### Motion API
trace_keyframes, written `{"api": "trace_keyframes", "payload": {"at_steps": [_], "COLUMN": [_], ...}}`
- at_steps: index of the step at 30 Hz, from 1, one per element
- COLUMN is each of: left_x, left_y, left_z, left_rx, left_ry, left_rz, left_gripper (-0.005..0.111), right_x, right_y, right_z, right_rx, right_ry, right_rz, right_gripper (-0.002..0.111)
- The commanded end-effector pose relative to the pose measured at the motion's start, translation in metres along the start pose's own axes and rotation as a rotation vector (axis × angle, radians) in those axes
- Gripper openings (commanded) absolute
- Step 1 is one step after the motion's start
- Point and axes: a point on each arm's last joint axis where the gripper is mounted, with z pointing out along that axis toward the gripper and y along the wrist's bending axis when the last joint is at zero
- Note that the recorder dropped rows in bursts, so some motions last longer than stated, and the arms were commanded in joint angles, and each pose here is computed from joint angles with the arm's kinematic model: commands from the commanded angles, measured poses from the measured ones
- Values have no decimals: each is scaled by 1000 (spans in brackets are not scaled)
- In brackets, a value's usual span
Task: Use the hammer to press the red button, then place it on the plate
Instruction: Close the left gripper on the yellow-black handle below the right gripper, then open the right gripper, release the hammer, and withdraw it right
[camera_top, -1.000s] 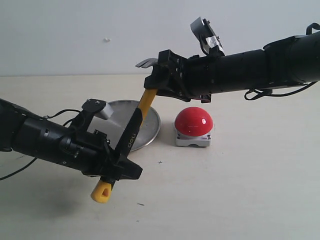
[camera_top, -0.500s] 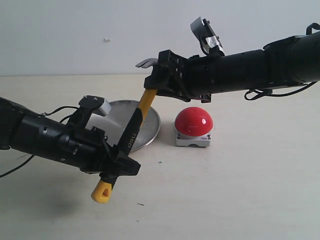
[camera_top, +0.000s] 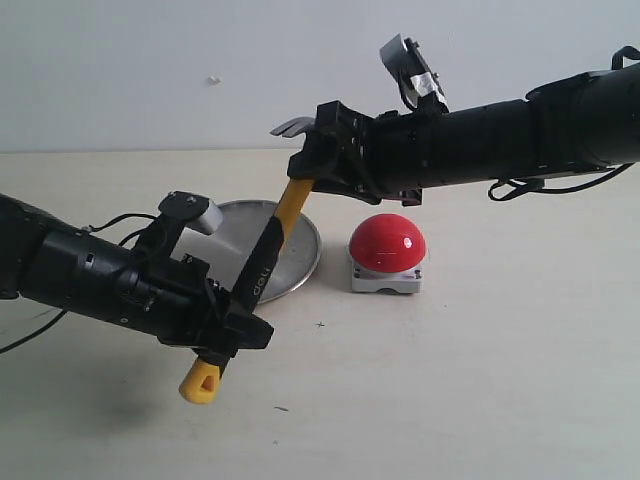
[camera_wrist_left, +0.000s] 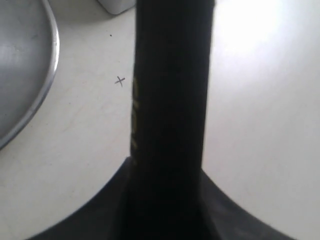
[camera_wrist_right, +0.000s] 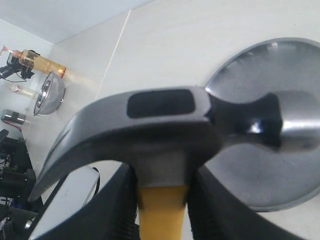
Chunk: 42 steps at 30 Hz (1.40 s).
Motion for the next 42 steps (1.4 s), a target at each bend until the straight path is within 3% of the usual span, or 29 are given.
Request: {"api": "trace_keyframes", "payload": {"at_steps": [1, 14, 21, 33, 42], "left_x": [-4, -20, -24, -27, -27], "left_y": [3, -10, -13, -14, -14], "left_z": [-9, -32, -38, -40, -40], "left_rx": [-19, -10, -14, -22, -22], "left_ry": [-25, -111, -137, -153, -154], "left_rz": [-1, 37, 39, 35, 32], "left_gripper": [0, 0, 0, 0, 0], "right_x": [-6, -4, 2, 10, 11], "right_y": [11, 11, 8, 4, 15], "right_z": [-2, -2, -2, -4, -20], "right_rx": [-64, -57, -18, 49, 133], "right_ry": [-22, -1, 68, 150, 197], "right_rz": [23, 112, 130, 150, 87], "right_gripper": [6, 45, 57, 58, 58]}}
